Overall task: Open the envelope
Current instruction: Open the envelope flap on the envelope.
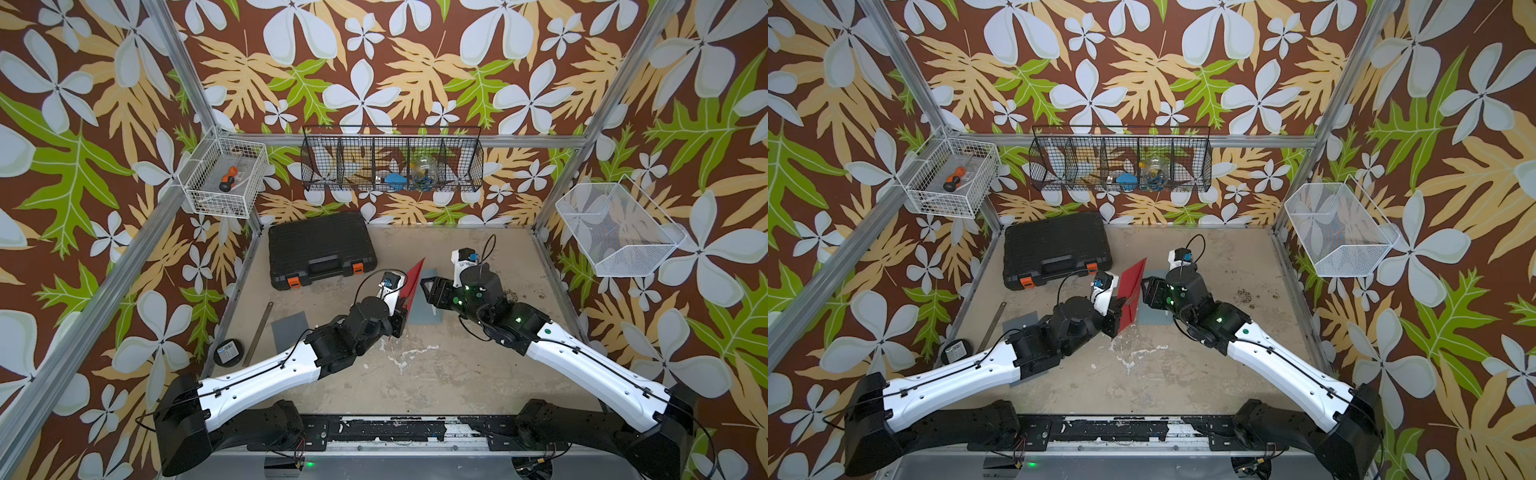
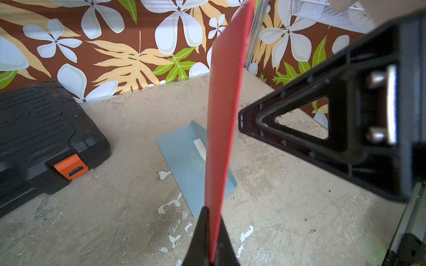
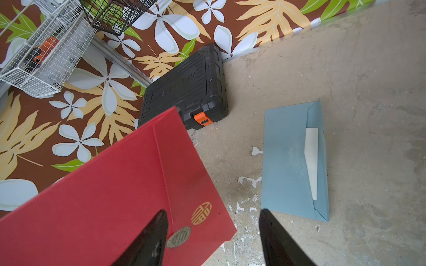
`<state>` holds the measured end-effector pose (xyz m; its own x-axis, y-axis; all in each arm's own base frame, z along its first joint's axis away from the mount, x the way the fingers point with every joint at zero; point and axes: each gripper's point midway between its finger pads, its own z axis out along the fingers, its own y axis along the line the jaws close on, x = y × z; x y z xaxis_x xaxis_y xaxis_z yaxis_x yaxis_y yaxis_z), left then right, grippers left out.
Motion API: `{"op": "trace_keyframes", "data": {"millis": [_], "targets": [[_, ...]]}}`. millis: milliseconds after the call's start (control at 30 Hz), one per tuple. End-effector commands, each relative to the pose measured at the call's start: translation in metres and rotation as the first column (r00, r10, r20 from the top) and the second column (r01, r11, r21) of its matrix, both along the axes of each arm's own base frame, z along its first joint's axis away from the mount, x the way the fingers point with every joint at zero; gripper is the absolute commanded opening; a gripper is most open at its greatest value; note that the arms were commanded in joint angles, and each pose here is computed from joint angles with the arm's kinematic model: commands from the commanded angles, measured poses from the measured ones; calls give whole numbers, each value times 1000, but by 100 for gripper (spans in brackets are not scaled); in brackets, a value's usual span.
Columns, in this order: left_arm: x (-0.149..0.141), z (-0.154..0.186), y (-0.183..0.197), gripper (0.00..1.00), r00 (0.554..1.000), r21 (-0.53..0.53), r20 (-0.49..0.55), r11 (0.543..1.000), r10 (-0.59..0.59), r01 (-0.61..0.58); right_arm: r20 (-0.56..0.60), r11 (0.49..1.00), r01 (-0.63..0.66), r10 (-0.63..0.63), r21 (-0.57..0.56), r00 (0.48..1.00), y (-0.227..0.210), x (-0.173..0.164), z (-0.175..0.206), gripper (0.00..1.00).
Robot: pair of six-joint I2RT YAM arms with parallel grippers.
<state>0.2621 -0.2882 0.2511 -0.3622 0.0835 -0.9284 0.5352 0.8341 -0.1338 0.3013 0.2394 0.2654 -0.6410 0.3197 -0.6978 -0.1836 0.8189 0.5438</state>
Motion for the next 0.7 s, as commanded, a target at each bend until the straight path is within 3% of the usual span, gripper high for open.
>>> {"op": "trace_keyframes", "data": {"millis": [0, 667], "targets": [[0, 5, -1, 0, 1000, -15, 5, 1000, -1, 1, 20, 1000, 9, -9, 19, 1000, 0, 2, 6, 65], [0, 4, -2, 0, 1000, -17, 1, 1000, -2, 2, 13, 1000, 4, -4, 23, 1000, 2, 2, 5, 65]]}}
